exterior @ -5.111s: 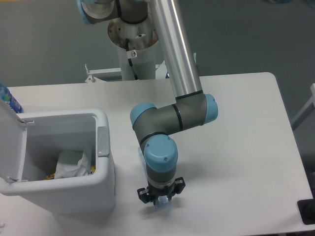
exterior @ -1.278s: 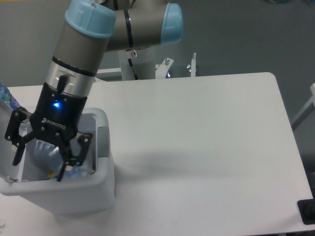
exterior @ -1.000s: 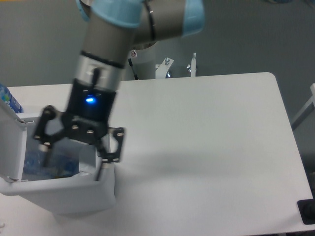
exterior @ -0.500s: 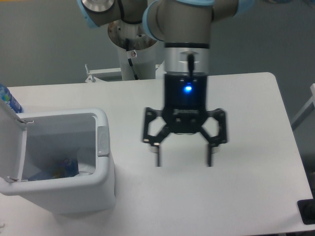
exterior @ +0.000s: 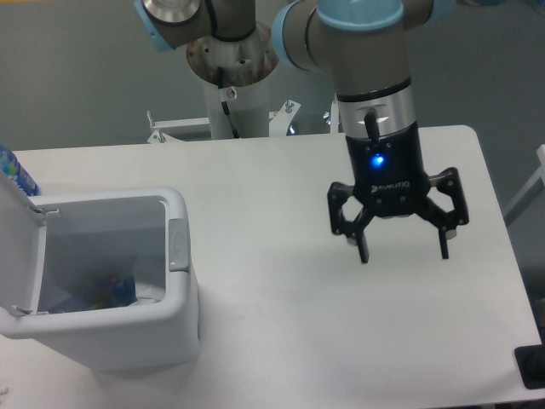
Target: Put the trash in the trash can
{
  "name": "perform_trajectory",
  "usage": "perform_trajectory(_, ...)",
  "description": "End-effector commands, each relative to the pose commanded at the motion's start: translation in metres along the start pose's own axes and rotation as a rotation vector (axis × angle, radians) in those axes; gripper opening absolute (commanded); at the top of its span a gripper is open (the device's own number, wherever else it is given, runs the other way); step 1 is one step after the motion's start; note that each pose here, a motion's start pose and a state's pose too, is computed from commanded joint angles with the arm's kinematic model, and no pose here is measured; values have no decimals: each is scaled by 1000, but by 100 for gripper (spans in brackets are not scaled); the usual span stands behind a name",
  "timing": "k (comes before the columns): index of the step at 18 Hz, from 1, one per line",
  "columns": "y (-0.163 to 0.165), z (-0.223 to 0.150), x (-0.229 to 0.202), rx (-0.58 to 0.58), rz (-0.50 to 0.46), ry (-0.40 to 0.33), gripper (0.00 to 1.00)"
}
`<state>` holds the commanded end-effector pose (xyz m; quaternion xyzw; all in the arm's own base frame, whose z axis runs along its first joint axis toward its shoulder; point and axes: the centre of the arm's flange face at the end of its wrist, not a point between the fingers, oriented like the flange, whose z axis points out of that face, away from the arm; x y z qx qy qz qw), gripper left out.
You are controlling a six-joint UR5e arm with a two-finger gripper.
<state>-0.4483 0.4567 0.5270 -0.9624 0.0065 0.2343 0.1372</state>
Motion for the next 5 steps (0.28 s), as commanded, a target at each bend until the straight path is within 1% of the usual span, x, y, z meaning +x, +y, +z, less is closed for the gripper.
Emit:
perform_trajectory(2,12,-11,-1,-31,36,25,100)
perform_trajectory(3,16,-11,-3,-45,30,38,100)
perform_trajectory(5,22,-16,-6,-51,16,40,100)
